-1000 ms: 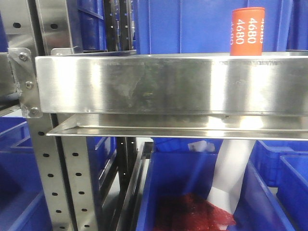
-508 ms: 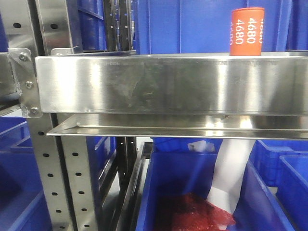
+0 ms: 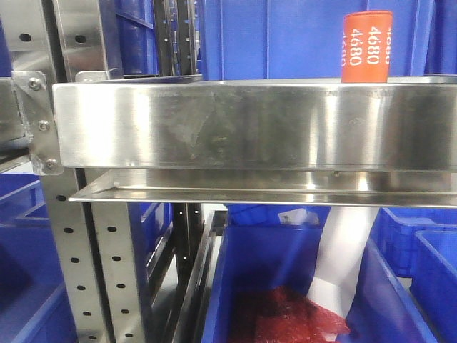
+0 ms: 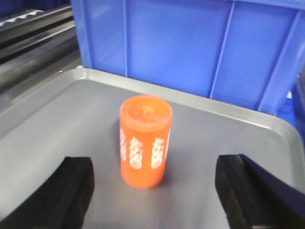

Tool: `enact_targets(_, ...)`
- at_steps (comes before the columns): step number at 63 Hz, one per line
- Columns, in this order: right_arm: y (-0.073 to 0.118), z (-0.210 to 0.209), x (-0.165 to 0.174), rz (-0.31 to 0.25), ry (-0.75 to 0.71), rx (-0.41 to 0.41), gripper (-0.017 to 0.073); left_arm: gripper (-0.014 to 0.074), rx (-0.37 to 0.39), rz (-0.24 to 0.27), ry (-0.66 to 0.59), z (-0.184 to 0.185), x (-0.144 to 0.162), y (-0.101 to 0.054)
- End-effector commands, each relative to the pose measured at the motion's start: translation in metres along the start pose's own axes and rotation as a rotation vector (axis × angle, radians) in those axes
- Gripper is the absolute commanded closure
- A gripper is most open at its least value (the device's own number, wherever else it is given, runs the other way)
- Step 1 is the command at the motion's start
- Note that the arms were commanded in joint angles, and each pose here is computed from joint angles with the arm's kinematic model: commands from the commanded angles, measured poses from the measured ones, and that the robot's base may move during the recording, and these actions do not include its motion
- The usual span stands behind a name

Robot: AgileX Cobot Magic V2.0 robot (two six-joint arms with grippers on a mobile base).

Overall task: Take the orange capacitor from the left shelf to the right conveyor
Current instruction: 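Close the right gripper around the orange cylinder and lift it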

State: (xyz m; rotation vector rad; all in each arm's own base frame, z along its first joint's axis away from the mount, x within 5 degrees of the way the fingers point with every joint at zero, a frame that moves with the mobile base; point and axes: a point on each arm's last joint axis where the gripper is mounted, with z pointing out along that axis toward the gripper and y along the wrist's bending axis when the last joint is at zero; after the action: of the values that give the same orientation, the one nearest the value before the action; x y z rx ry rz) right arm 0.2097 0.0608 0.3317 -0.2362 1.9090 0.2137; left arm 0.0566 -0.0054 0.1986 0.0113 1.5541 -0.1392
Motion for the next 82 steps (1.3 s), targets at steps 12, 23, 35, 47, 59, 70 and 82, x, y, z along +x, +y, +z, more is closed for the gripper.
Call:
enact_targets(12, 0.001, 0.031, -0.016, -0.011, -0.151, -0.007, -0.0057, 0.0699, 0.016, 0.0, -0.11, -0.002, -0.011, -0.001)
enact_targets(23, 0.001, 0.049, -0.009, -0.011, -0.138, -0.007, -0.0057, 0.0699, 0.016, 0.0, -0.11, -0.002, -0.011, -0.001)
enact_targets(35, 0.001, 0.067, -0.002, -0.011, -0.131, -0.007, -0.0057, 0.0699, 0.016, 0.0, -0.11, -0.002, -0.011, -0.001)
enact_targets(47, 0.001, 0.087, 0.009, -0.017, -0.122, -0.008, -0.0057, 0.0699, 0.016, 0.0, -0.11, -0.002, -0.011, -0.001)
enact_targets(59, 0.001, 0.095, 0.013, -0.034, -0.123, -0.011, 0.0021, 0.0699, 0.016, 0.0, -0.11, -0.002, -0.011, -0.001)
enact_targets(70, 0.001, 0.094, 0.01, -0.044, -0.148, -0.015, 0.0316, 0.0699, 0.016, 0.0, -0.11, -0.002, -0.011, -0.001)
enact_targets(82, 0.002, 0.081, -0.001, -0.051, -0.199, -0.017, 0.0501, 0.0699, 0.016, 0.0, -0.11, -0.002, -0.011, -0.001)
